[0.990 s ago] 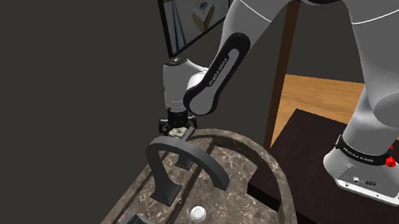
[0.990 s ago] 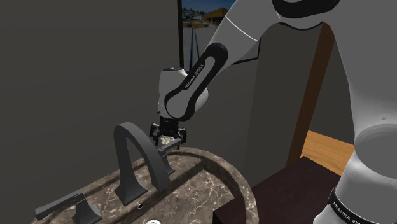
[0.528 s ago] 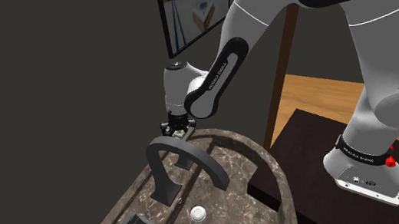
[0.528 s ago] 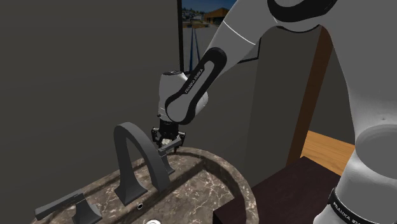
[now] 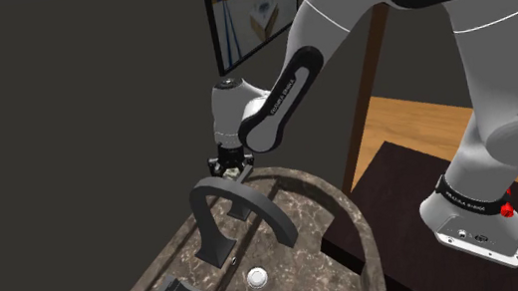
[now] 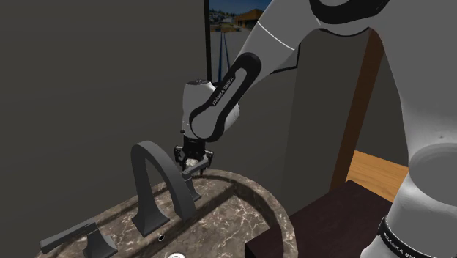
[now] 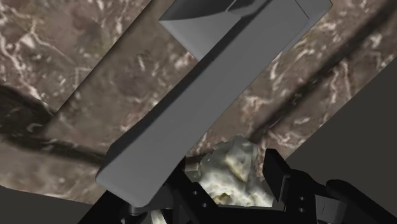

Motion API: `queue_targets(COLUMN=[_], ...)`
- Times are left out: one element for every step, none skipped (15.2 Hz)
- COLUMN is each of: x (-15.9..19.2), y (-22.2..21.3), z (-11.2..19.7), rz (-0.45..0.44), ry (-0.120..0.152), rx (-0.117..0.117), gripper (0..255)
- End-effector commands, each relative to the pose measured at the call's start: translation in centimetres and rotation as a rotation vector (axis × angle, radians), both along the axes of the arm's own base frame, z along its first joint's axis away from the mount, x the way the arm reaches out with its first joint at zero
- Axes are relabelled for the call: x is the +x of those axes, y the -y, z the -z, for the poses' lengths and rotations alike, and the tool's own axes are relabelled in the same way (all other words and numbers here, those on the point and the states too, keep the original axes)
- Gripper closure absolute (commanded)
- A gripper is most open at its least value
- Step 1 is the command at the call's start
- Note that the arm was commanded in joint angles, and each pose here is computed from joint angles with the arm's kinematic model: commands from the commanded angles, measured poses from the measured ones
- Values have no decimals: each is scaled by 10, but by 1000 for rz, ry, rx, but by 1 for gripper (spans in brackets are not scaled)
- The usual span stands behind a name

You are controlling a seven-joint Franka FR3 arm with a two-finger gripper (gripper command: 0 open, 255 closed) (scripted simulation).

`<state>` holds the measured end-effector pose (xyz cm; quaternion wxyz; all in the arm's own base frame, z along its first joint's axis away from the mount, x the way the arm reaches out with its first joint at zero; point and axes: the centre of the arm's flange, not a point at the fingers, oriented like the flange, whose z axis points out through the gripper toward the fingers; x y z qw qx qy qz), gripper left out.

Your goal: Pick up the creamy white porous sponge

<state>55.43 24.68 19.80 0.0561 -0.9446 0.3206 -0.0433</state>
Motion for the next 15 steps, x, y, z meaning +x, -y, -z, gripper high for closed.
queue_targets(x=[0,0,0,0,0,0,0,0,0,0,0,0,0,0,0], y=[1,1,1,1,1,1,1,1,1,1,1,1,1,1,1], z=[-10,-16,-21,-26,-31,-37,-42,-47,-53,-58,-63,-68,-74,-75,-75], rz=[1,1,1,1,1,1,1,1,1,1,1,1,1,1,1], ry=[3,3,3,3,3,3,3,3,3,3,3,3,3,3,3], rx=[1,1,1,1,1,1,1,1,1,1,1,1,1,1,1], gripper=[255,255,255,255,255,255,255,255,255,255,255,255,255,255,255])
